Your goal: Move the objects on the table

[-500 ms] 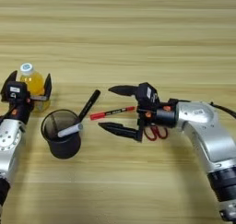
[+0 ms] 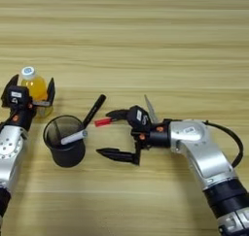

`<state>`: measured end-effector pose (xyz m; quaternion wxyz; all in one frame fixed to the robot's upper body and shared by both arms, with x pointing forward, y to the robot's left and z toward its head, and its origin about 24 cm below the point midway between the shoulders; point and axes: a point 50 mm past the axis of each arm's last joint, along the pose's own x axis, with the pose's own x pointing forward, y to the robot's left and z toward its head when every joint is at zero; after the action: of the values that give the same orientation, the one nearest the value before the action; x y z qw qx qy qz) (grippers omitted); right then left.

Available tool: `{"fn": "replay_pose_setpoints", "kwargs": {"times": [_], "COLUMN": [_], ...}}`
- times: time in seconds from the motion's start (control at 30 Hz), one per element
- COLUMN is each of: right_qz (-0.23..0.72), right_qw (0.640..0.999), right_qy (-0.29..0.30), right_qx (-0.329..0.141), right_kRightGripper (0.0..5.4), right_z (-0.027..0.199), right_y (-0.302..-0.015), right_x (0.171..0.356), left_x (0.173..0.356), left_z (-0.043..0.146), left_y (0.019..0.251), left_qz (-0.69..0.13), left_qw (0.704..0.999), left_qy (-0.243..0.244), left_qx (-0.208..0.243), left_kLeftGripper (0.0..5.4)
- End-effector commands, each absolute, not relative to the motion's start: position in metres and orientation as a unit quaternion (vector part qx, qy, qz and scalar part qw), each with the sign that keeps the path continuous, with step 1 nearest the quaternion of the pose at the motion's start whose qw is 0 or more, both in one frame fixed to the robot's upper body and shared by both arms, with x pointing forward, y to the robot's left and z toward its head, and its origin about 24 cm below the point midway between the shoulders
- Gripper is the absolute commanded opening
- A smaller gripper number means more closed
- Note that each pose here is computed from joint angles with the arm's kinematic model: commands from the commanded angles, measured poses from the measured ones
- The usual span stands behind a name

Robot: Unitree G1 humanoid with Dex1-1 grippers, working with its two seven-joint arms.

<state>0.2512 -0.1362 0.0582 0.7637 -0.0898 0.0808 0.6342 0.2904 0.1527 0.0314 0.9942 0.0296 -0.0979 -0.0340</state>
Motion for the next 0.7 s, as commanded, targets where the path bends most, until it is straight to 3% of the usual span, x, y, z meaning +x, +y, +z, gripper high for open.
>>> {"fn": "replay_pose_setpoints", "kwargs": {"times": [0.03,0.7], "right_qz": [0.634,0.638], "right_qw": [0.763,0.764], "right_qy": [0.081,0.062], "right_qx": [-0.091,-0.074], "right_kRightGripper": [5.40,5.40], "right_z": [0.052,0.044], "right_y": [-0.127,-0.094], "right_x": [0.252,0.261], "left_x": [0.291,0.291], "left_z": [0.031,0.031], "left_y": [0.153,0.152], "left_qz": [-0.034,-0.033], "left_qw": [0.994,0.994], "left_qy": [-0.098,-0.098], "left_qx": [0.037,0.036], "left_kLeftGripper": [5.36,5.36]}}
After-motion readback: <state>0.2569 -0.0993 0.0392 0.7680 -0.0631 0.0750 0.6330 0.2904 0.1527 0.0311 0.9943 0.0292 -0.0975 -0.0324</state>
